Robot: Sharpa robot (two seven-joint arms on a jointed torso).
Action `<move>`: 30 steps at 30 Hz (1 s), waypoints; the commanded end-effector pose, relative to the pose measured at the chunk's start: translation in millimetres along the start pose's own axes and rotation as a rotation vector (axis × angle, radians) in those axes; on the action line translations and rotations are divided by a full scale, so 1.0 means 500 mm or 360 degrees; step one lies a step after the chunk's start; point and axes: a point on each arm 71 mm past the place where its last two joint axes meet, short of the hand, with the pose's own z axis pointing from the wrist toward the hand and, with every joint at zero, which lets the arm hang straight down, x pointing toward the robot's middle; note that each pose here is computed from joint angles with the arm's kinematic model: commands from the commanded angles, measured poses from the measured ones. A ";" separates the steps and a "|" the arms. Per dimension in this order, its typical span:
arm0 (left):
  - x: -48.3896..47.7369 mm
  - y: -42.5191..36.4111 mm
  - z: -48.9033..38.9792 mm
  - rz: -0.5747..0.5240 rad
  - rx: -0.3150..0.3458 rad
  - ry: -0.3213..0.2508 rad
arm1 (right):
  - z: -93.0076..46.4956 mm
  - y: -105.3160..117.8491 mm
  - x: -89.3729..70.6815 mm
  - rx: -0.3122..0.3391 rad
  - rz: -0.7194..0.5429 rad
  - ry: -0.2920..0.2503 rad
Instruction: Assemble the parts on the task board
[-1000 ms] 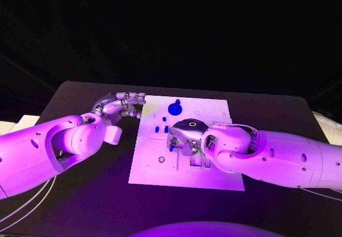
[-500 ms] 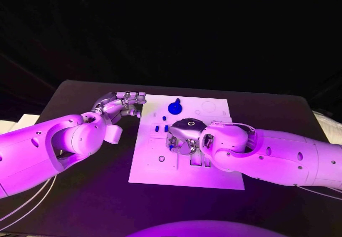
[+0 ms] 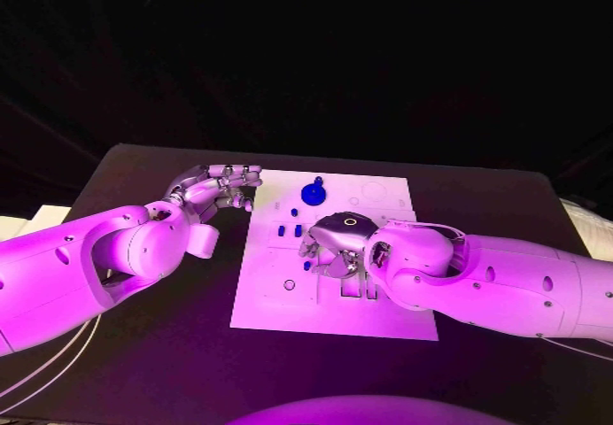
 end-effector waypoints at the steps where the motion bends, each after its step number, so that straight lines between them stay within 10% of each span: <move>1: 0.004 -0.002 0.001 -0.0002 0.0010 0.0029 | -0.016 -0.004 -0.010 0.0002 0.0048 -0.0091; 15: 0.004 -0.001 0.002 -0.0002 0.0012 0.0031 | -0.106 -0.105 -0.095 0.0188 0.0123 -0.0182; 30: 0.005 -0.001 0.001 0.0004 0.0014 0.0039 | -0.136 -0.162 -0.091 0.0311 -0.0044 -0.0082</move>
